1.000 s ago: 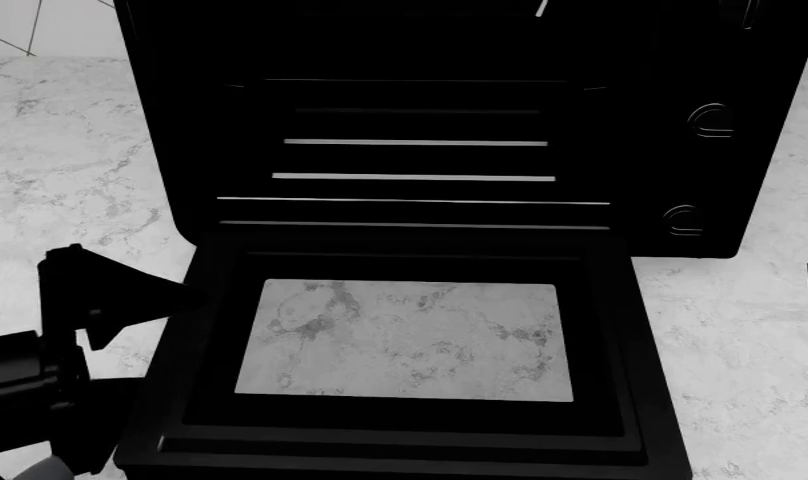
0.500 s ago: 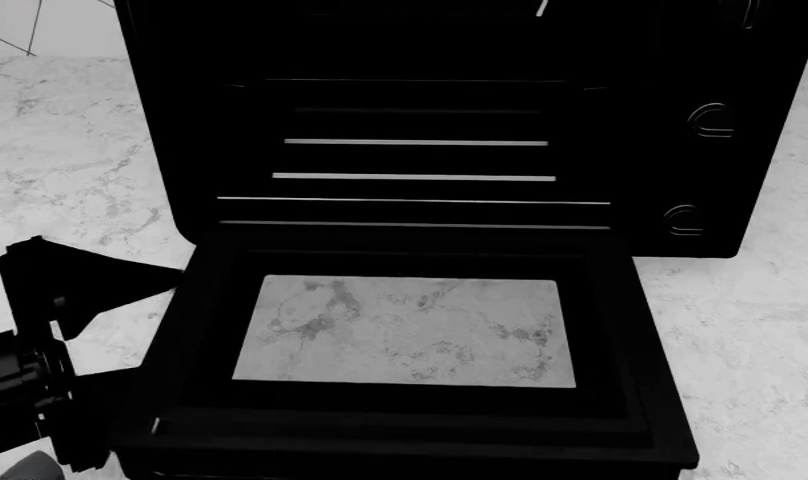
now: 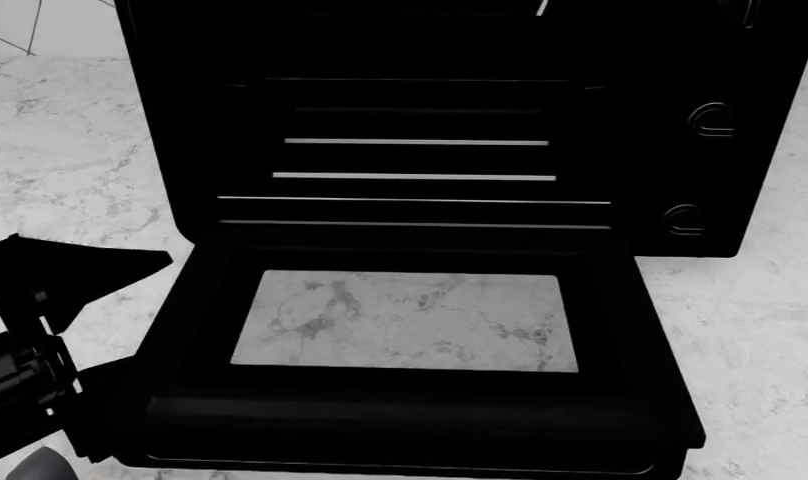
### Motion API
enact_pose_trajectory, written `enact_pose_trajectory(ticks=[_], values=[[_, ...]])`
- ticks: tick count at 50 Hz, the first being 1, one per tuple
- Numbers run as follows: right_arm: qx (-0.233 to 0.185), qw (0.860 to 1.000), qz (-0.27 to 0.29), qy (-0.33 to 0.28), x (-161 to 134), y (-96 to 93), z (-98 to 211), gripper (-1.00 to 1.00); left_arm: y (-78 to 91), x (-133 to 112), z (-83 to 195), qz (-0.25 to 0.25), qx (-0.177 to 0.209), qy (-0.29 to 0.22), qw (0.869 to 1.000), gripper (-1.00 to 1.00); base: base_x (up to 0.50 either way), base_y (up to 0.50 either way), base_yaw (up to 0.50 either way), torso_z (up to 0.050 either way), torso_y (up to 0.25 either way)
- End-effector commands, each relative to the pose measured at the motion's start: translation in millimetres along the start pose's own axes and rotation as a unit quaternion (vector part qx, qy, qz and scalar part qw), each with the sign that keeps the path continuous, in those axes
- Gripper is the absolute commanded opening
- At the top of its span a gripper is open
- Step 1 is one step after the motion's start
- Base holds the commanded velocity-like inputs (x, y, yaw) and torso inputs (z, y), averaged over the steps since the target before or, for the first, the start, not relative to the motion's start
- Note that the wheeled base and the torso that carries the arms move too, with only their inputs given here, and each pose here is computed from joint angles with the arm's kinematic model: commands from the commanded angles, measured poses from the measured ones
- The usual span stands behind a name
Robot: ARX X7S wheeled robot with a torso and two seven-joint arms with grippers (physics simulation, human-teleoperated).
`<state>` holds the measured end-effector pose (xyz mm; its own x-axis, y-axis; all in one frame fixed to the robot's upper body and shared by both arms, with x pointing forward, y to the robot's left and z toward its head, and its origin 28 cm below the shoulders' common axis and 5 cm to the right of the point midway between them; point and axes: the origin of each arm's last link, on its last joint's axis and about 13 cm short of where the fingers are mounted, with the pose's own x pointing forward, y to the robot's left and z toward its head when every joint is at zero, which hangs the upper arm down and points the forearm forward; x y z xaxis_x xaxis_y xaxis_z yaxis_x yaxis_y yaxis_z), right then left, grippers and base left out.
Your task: Close the toaster oven door.
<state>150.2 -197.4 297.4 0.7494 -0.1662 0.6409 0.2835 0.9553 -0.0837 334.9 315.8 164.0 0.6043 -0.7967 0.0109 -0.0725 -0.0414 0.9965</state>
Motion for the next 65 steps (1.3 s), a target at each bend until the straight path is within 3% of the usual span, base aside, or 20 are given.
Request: enact_pose_trajectory(ticks=[1, 22, 34, 38, 47, 55, 58, 59, 65], values=[[0.0, 1.0, 0.0, -0.003, 0.7, -0.3, 3.4, 1.0, 40.7, 25.6, 7.0, 0.224, -0.057, -0.017, 0.973, 1.0, 0.0, -0.01, -0.01, 0.0, 0.0], [0.002, 1.0, 0.002, -0.005, 1.9, 2.1, 4.0, 1.0, 59.3, -0.8, 2.4, 0.232, -0.024, 0.007, 0.972, 1.0, 0.0, 0.0, -0.01, 0.001, 0.003], [0.002, 1.0, -0.001, -0.004, 0.0, 0.6, 4.1, 1.0, 46.4, 2.3, 6.7, 0.227, -0.041, 0.007, 0.973, 1.0, 0.0, 0.0, 0.0, 0.001, 0.003], [0.003, 1.0, -0.002, -0.005, -0.2, -0.1, 4.0, 1.0, 41.4, 4.2, 12.9, 0.238, -0.063, 0.012, 0.969, 1.0, 0.0, 0.0, 0.0, 0.0, 0.005], [0.004, 1.0, -0.005, -0.006, -1.8, -1.9, 4.9, 1.0, 38.3, 17.4, 54.8, 0.318, -0.171, 0.05, 0.931, 1.0, 0.0, 0.0, 0.0, 0.001, 0.004], [0.007, 1.0, -0.01, -0.008, -6.3, -5.9, 4.6, 1.0, 31.5, 32.5, 94.1, 0.326, -0.27, 0.094, 0.901, 1.0, 0.0, 0.0, 0.0, 0.001, 0.004], [0.009, 1.0, -0.01, -0.008, -7.1, -6.1, 4.1, 1.0, 35.4, 35.9, 101.4, 0.33, -0.316, 0.12, 0.882, 1.0, 0.0, 0.0, 0.0, 0.0, 0.003], [0.01, 1.0, -0.011, -0.008, -7.1, -6.0, 3.5, 1.0, 36.5, 38.2, 102.3, 0.339, -0.334, 0.133, 0.869, 1.0, 0.0, 0.0, -0.01, 0.0, 0.0], [0.011, 1.0, -0.011, -0.009, -6.7, -6.1, 3.9, 1.0, 37.2, 50.5, 107.6, 0.379, -0.393, 0.168, 0.821, 1.0, 0.0, 0.0, 0.0, 0.002, 0.004]])
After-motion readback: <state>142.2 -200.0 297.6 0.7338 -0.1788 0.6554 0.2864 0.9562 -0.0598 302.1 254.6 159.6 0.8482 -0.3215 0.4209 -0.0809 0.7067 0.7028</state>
